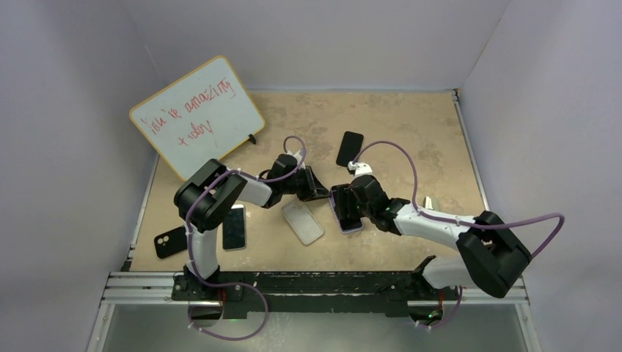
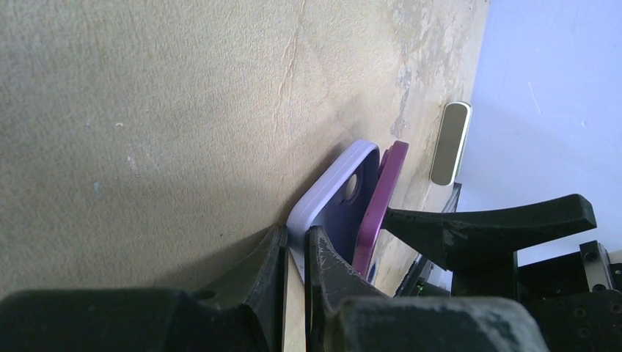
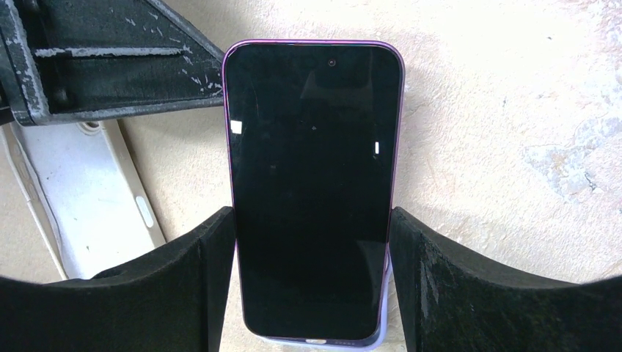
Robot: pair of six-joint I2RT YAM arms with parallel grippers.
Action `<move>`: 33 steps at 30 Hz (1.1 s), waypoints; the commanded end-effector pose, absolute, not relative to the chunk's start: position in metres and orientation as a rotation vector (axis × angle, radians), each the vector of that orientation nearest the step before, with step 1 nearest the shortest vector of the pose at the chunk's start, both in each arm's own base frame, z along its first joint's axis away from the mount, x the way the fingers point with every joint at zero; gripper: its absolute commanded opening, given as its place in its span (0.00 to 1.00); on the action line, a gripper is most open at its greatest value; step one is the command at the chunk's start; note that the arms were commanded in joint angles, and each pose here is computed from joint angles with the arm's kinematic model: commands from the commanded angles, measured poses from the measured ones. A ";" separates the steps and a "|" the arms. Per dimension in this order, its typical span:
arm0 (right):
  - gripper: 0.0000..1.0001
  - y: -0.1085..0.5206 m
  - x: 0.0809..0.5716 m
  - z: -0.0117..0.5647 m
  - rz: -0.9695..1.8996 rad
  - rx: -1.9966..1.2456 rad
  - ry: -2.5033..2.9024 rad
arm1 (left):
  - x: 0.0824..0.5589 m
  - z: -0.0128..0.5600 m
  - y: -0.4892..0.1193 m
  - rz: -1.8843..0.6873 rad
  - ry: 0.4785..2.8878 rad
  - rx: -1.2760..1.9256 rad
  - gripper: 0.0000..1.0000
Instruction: Put the phone into the phone case
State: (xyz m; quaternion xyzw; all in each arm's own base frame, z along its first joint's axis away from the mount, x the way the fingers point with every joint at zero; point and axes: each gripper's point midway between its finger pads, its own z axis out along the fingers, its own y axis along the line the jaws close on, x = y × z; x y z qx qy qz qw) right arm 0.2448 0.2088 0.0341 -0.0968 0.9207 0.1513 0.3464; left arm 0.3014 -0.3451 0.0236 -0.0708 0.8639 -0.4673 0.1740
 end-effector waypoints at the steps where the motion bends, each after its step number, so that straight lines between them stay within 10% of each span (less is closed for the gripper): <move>1: 0.47 0.198 0.230 0.026 0.359 -0.224 2.427 | 0.317 0.037 -0.350 -1.338 2.382 -0.198 0.00; 6: 0.67 0.202 0.233 0.029 0.366 -0.208 2.429 | 0.322 0.047 -0.354 -1.346 2.364 -0.141 0.00; 10: 0.78 0.204 0.238 0.038 0.364 -0.190 2.425 | 0.323 0.056 -0.348 -1.300 2.363 -0.129 0.28; 18: 0.98 0.213 0.235 0.067 0.439 -0.182 2.416 | 0.330 0.082 -0.328 -1.106 2.339 -0.074 0.48; 33: 0.81 0.202 0.254 0.072 0.753 0.019 2.465 | 0.292 0.066 -0.346 -1.193 2.400 0.026 0.49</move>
